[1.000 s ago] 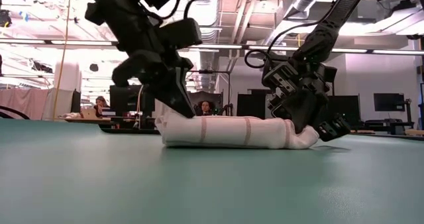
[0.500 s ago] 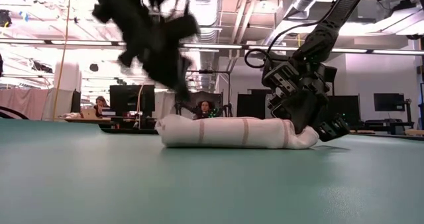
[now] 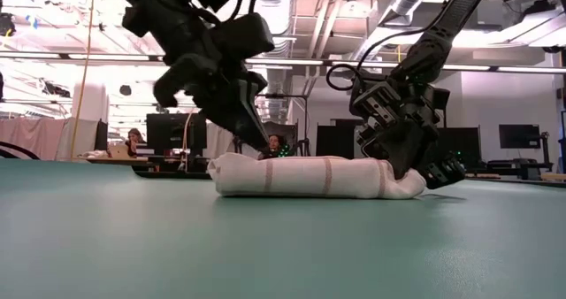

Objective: Roll towel into tight, uniform cylinder
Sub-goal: Roll the white patterned towel

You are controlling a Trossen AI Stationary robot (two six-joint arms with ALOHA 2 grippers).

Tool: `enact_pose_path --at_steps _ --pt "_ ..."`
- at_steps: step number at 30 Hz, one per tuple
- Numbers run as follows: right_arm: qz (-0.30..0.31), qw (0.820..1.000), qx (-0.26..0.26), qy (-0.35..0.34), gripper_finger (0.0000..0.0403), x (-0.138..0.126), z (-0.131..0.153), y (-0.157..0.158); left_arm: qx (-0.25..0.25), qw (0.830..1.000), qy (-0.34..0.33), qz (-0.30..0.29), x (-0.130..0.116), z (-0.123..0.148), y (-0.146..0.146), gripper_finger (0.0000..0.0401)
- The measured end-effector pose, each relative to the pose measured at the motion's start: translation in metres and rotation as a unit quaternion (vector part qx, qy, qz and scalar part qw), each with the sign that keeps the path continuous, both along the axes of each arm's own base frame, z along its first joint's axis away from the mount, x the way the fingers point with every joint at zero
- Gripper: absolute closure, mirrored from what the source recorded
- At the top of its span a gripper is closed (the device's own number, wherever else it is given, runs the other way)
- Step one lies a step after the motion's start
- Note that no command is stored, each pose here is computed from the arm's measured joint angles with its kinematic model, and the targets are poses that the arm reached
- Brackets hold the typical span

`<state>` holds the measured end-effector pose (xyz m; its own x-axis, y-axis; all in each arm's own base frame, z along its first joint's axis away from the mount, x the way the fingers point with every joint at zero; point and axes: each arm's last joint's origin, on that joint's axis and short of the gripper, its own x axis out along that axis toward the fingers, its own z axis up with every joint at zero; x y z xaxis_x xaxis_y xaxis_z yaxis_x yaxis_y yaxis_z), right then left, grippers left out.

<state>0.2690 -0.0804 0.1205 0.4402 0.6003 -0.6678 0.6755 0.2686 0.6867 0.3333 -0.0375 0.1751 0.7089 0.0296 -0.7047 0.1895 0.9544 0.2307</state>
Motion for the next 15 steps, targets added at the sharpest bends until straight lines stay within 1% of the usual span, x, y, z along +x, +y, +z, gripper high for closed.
enact_pose_path --at_steps 3,6,8,10,15 --pt "0.002 1.000 -0.001 -0.001 0.0366 0.000 0.000 0.001 0.003 1.000 -0.004 0.017 0.003 -0.003 0.010 0.0401" --pt "0.002 1.000 -0.001 0.000 0.0366 0.000 0.000 0.001 -0.011 0.999 0.024 0.022 -0.002 -0.015 0.018 0.0401" --pt "0.002 1.000 -0.001 -0.001 0.0366 0.000 0.000 0.001 -0.021 0.999 0.021 0.026 0.000 -0.019 0.022 0.0401" --pt "0.002 1.000 -0.001 0.000 0.0366 0.000 0.000 0.001 -0.025 0.999 0.032 0.025 -0.002 -0.024 0.025 0.0401" --pt "0.003 1.000 -0.002 0.003 0.0366 0.000 0.000 0.002 -0.026 0.998 0.037 0.039 0.001 -0.032 0.035 0.0401"
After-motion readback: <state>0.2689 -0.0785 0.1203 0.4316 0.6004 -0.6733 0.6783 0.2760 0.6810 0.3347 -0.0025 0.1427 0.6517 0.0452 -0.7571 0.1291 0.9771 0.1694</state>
